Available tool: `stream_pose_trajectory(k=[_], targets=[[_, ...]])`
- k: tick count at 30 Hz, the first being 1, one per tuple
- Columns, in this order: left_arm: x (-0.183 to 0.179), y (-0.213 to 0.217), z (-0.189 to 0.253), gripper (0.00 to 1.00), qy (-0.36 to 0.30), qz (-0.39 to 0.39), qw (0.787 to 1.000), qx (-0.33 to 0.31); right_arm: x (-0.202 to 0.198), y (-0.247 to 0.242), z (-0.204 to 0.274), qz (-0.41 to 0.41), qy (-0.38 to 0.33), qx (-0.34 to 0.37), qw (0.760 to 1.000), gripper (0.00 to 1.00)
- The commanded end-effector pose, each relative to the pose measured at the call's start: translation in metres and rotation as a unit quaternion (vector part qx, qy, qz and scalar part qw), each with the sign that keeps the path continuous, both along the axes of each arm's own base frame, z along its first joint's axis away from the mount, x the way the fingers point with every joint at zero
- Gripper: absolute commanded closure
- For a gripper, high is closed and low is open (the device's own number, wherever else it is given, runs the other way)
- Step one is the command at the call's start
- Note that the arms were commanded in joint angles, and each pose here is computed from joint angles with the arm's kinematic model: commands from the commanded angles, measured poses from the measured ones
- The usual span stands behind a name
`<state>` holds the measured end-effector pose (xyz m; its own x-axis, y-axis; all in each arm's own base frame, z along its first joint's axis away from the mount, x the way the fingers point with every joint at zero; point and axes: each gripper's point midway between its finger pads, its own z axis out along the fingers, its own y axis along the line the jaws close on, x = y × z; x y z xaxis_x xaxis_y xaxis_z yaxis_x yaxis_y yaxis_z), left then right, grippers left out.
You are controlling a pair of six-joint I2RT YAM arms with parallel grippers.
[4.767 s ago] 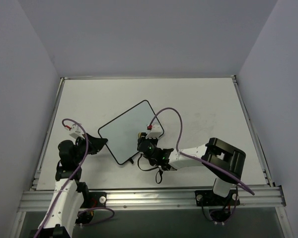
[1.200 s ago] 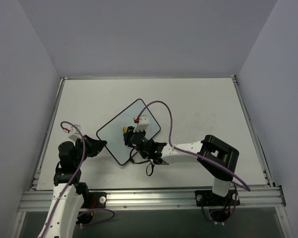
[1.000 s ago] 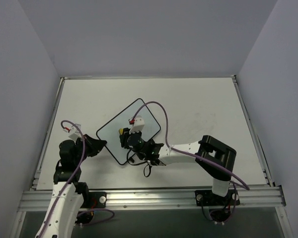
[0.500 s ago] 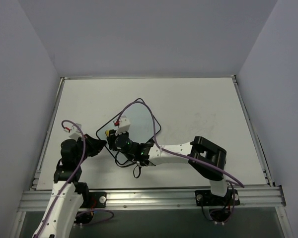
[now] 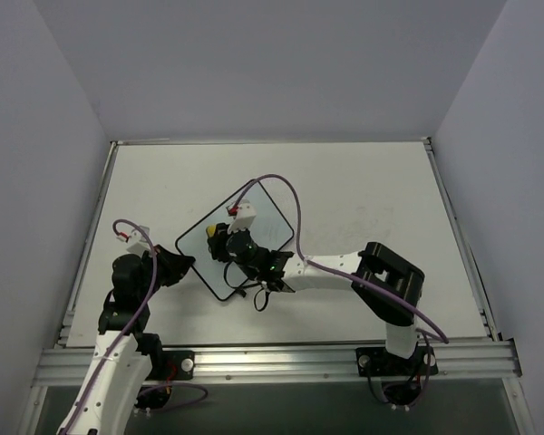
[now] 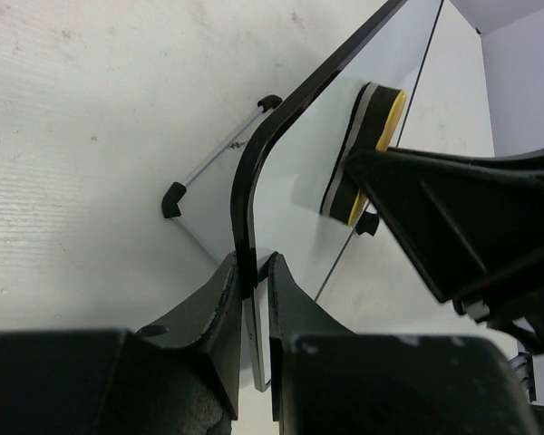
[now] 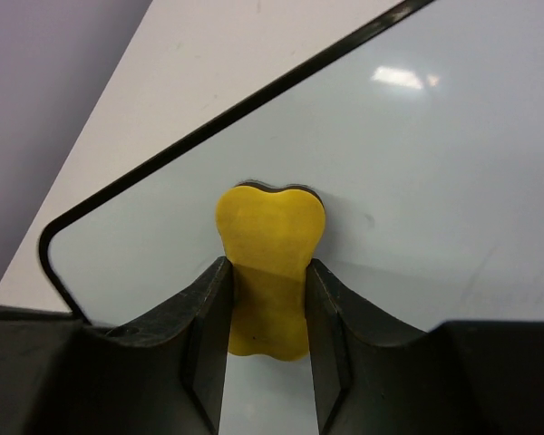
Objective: Erase the whiteboard
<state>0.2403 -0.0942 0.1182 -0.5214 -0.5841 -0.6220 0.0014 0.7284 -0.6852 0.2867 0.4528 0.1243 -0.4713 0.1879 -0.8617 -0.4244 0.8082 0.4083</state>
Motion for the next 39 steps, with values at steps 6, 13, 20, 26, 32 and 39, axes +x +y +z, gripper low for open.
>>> stream_pose_trajectory(k=[6,13,20,26,32,39], targets=[[-0.004,-0.006,0.006,0.98,0.004,-0.018,1.0,0.01,0.026,-0.076,-0.052,-0.07,0.052,-0.029,0.996,1.0],[-0.004,-0.005,0.005,0.98,0.007,-0.016,1.0,0.013,0.028,-0.114,-0.072,-0.104,0.075,-0.021,0.992,1.0],[-0.004,-0.005,0.004,0.98,0.008,-0.015,1.0,0.013,0.033,-0.15,-0.087,-0.14,0.101,-0.005,0.985,1.0],[-0.004,-0.005,0.004,0.98,0.008,-0.014,1.0,0.014,0.035,-0.172,-0.099,-0.169,0.117,-0.003,0.979,1.0],[-0.004,-0.006,0.003,0.98,0.011,-0.015,1.0,0.015,0.037,-0.191,-0.107,-0.197,0.127,0.001,0.972,1.0],[-0.004,-0.005,0.003,0.98,0.013,-0.014,1.0,0.016,0.036,-0.21,-0.115,-0.221,0.136,-0.003,0.966,1.0]])
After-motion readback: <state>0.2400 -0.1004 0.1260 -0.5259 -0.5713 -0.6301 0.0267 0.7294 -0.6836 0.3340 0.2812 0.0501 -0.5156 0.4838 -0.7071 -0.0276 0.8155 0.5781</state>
